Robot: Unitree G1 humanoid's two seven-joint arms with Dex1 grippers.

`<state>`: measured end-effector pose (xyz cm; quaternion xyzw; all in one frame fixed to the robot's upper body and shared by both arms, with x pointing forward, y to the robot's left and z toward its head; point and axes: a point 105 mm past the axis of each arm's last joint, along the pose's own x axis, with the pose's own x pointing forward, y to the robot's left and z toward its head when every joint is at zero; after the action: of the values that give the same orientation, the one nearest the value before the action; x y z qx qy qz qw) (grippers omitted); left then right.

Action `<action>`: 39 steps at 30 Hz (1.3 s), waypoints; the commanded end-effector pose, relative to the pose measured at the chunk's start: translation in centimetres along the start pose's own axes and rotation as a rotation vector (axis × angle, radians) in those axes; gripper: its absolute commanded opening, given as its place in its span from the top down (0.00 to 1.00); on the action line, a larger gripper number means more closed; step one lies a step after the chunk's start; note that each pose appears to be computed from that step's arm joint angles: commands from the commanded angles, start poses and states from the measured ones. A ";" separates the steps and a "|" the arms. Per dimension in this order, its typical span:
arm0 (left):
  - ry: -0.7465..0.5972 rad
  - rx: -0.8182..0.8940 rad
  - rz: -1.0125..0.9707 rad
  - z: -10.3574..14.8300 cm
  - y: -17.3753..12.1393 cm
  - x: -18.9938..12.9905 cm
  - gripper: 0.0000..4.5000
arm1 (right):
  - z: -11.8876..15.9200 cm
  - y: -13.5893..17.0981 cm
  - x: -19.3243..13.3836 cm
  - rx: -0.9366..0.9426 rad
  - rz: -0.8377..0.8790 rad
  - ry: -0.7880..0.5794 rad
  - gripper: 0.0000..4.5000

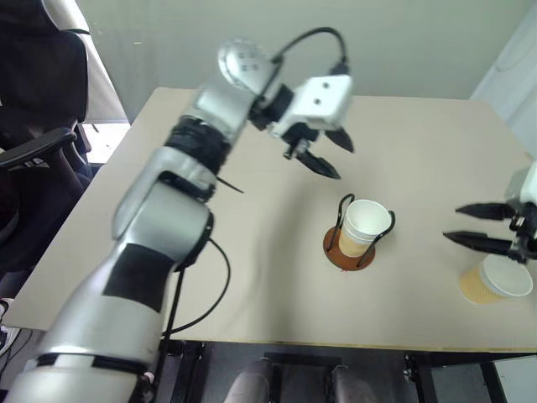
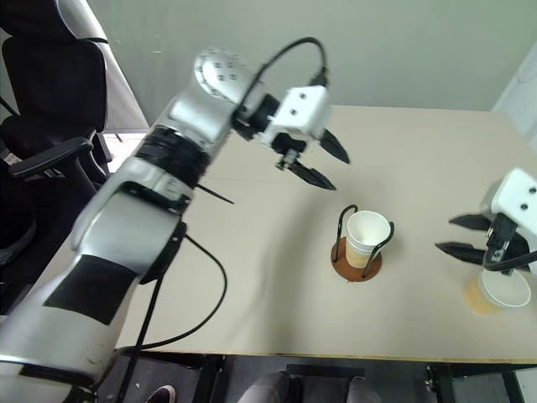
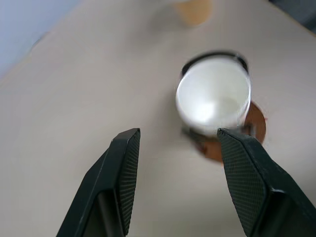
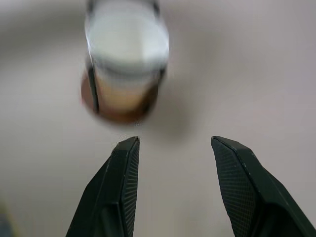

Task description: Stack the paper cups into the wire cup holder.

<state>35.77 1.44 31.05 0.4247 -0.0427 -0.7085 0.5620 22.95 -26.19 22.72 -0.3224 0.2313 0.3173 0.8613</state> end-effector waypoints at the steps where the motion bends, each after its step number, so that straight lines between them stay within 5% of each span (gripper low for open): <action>1: -0.080 0.020 -0.010 2.0 -0.3 -1.1 0.41 | -1.2 -1.1 -1.7 -0.067 -0.060 0.089 0.45; 8: -0.105 -0.012 0.024 1.7 -0.5 -2.1 0.40 | -2.3 -1.4 -3.0 -0.059 -0.047 0.131 0.00; 18: -0.164 -0.038 -0.004 2.0 -1.2 -1.6 0.40 | -5.0 0.8 -4.4 -0.017 0.018 0.239 0.00; 37: -0.132 -0.065 -0.050 1.9 -2.7 -2.3 0.40 | -8.9 -0.3 -0.2 -0.051 0.122 0.349 0.00; 39: -0.118 -0.067 -0.049 1.6 -2.8 -2.4 0.40 | -8.9 -0.3 0.0 -0.052 0.132 0.349 0.08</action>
<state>33.23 3.59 31.49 0.3540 -0.0385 -0.7404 0.5701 21.11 -32.57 16.11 -0.3615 0.3955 0.3226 0.7803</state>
